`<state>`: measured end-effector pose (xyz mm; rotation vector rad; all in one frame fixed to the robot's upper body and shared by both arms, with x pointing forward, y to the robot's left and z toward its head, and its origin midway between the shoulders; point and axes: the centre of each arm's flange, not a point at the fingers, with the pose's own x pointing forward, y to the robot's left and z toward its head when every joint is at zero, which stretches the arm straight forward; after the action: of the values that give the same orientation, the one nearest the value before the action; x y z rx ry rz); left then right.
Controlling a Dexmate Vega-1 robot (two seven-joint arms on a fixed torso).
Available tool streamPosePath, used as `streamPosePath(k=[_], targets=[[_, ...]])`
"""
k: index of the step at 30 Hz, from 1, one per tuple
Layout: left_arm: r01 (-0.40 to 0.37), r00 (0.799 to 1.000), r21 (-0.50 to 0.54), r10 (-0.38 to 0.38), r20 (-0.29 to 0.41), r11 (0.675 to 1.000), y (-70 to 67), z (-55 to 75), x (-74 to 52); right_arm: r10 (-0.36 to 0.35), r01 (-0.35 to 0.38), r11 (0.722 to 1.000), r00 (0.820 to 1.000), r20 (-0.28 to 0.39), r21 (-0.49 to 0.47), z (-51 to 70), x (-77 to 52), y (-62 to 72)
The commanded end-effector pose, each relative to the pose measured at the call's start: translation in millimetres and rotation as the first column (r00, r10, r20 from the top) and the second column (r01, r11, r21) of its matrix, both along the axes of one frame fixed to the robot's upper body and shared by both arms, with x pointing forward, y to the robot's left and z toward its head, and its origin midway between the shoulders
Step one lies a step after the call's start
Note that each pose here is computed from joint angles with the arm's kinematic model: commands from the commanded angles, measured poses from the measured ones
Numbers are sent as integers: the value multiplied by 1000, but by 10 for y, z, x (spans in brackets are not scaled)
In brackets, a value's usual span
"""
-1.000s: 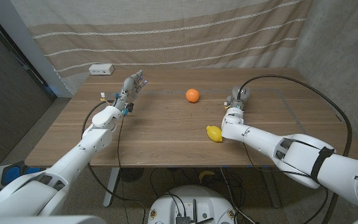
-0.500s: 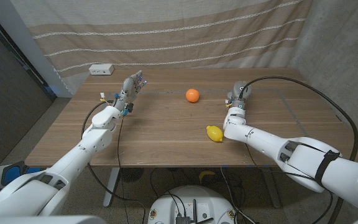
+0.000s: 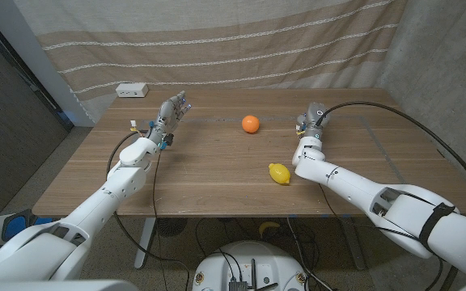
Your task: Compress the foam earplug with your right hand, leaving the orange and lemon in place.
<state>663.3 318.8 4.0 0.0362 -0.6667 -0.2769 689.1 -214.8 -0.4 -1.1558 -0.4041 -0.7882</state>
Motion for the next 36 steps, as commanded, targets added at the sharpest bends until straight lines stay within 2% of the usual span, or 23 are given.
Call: streamPosePath(k=[1, 6, 14, 25, 32, 36], targets=[[1, 1000, 3, -1, 8, 1000, -23, 19, -30, 146, -153, 978, 988, 58, 144, 149, -118, -26], [-2, 1000, 5, 2, 11, 1000, -28, 24, -48, 205, -216, 955, 976, 78, 204, 181, -174, -90], [-1, 1000, 10, 1, 15, 1000, -50, 33, -72, 299, -313, 894, 950, 95, 322, 203, -228, -227], [-3, 1000, 10, 3, 20, 1000, -81, 41, -107, 383, -393, 833, 918, 105, 389, 242, -288, -327], [-5, 1000, 13, 5, 21, 1000, -92, 42, -119, 468, -455, 761, 879, 95, 462, 264, -285, -407], [-5, 1000, 13, 5, 21, 1000, -93, 45, -121, 517, -504, 694, 846, 131, 515, 249, -283, -464]])
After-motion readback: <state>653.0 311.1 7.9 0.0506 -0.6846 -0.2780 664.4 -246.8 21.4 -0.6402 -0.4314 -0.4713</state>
